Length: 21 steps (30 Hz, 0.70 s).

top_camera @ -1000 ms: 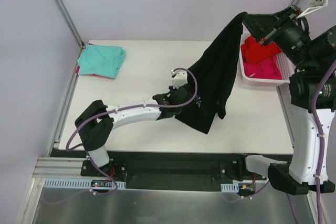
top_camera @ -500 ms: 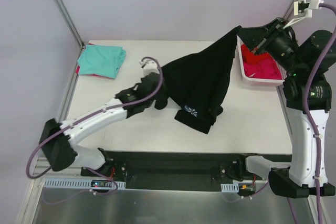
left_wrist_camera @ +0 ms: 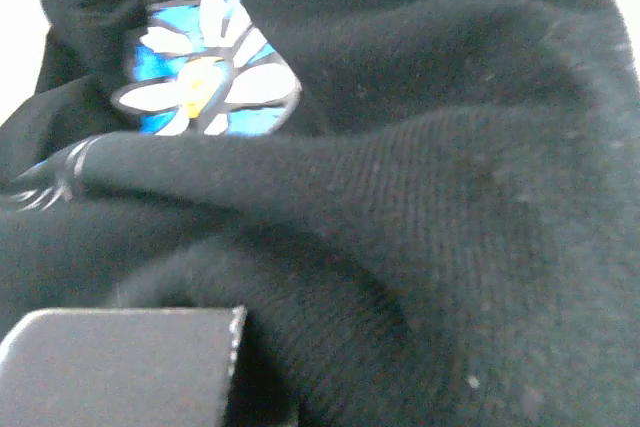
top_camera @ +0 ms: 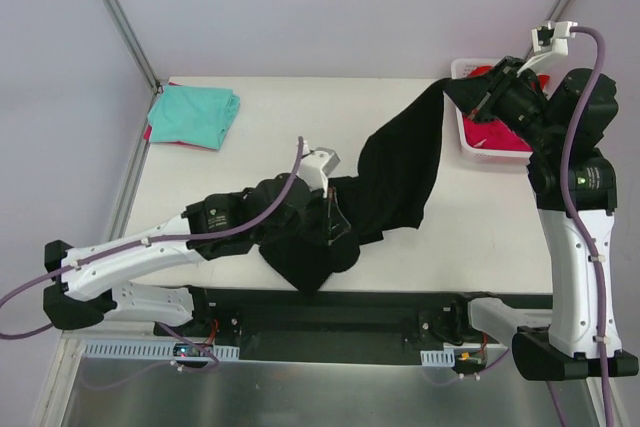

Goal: Fold and stack the t-shirts

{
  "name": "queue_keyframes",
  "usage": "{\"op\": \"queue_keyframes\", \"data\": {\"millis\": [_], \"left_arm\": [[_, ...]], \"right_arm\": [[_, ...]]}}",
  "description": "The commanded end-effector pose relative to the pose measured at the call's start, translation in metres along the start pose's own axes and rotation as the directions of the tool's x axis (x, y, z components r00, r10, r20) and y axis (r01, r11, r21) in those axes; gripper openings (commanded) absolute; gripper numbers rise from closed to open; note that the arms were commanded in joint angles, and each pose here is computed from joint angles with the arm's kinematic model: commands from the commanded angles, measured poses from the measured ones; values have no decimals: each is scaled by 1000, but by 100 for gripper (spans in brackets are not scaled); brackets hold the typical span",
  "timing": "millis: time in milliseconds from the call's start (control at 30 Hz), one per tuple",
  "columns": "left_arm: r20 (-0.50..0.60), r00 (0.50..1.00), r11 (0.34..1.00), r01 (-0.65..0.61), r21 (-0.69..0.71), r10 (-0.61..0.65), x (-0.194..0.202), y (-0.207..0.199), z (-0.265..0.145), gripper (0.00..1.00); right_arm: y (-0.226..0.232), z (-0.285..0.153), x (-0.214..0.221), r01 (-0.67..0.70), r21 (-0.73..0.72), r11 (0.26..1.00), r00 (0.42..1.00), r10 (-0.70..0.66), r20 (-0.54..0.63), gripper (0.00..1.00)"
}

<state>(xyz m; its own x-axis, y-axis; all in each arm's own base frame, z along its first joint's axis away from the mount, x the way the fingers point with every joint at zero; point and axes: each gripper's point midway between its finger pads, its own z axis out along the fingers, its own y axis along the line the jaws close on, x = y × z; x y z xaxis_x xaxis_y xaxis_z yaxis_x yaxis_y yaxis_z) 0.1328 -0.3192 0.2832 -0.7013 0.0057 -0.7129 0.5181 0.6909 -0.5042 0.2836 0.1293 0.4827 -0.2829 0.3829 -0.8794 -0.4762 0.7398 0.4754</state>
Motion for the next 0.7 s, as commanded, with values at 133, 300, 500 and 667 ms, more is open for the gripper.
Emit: {"op": "queue_keyframes", "data": {"millis": [133,300,500,667], "left_arm": [[155,987,994,-47,100,31,-52,-43,-45,0],[168,984,987,89,-131,-66,-40,60,-38,0],[77,958,891,284,-355,-275,18,184,-9,0],[-39,967,877,213,-431,-253,25,188,29,0]], "right_arm": [[2,-7,-8,62,17,998,998,-62,27,0],[-1,-7,0,44,18,999,999,-44,13,0],[-9,-4,6,38,41,998,999,-38,3,0],[-26,0,20,37,119,992,998,-30,-59,0]]}}
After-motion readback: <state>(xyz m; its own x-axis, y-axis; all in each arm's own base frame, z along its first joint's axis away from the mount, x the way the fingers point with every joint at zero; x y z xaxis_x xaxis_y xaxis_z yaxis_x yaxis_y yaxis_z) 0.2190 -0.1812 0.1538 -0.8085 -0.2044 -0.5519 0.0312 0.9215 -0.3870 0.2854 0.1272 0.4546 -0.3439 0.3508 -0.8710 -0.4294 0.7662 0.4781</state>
